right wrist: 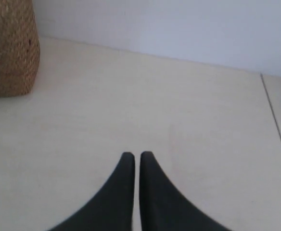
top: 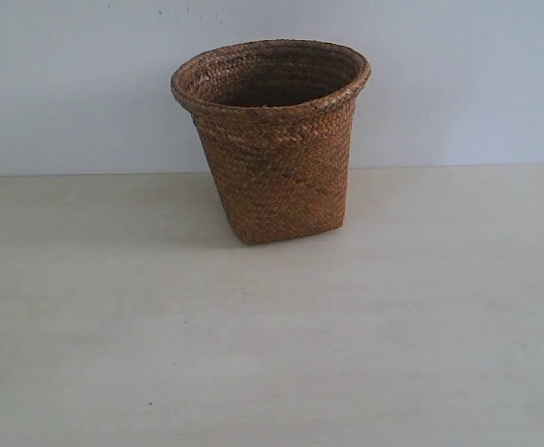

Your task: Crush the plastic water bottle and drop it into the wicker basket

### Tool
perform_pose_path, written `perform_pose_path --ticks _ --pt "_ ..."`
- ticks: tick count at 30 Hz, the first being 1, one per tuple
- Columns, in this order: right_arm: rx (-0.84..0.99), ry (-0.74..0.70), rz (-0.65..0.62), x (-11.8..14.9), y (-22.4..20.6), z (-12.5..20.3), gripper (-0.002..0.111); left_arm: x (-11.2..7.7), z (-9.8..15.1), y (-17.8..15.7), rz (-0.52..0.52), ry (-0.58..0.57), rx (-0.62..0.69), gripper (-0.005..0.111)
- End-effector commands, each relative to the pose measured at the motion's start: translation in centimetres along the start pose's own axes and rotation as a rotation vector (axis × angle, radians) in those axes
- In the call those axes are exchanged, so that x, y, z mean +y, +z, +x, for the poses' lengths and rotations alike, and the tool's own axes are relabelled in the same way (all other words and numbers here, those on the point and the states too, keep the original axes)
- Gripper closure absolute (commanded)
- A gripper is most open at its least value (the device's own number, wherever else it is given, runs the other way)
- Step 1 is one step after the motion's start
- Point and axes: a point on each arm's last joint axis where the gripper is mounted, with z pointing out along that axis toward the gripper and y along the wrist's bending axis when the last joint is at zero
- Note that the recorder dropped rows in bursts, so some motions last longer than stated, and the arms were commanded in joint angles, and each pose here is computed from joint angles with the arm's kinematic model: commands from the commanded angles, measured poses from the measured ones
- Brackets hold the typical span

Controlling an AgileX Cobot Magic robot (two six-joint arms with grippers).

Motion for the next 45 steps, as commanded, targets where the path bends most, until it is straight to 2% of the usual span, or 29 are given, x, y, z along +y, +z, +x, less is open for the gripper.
perform_pose_path --ticks 1,12,17,22,25,34,45 --pt "-0.172 0.030 0.028 0.4 -2.4 1.5 0.108 -0.5 1.9 -1.9 -0.040 -0.054 -0.180 0.102" --pt "-0.440 0.085 0.068 1.3 -5.9 6.4 0.108 -2.2 7.6 -4.9 -0.070 -0.138 -0.492 0.102" --pt "-0.524 0.097 0.069 1.7 -8.1 7.8 0.108 -3.1 9.6 -6.6 -0.034 -0.209 -0.578 0.102" --pt "-0.649 0.119 0.065 2.1 -10.8 8.9 0.108 -3.6 11.5 -7.9 -0.036 -0.224 -0.666 0.102" --pt "-0.664 0.142 0.042 2.4 -11.5 9.5 0.108 -3.9 12.6 -8.4 -0.038 -0.231 -0.717 0.102" --pt "-0.667 0.164 0.073 2.5 -8.3 12.7 0.108 -4.6 16.0 -7.1 -0.057 -0.276 -0.857 0.102" --pt "-0.592 0.166 0.097 2.8 -4.9 16.4 0.108 -5.1 18.8 -3.0 -0.070 -0.298 -0.793 0.102"
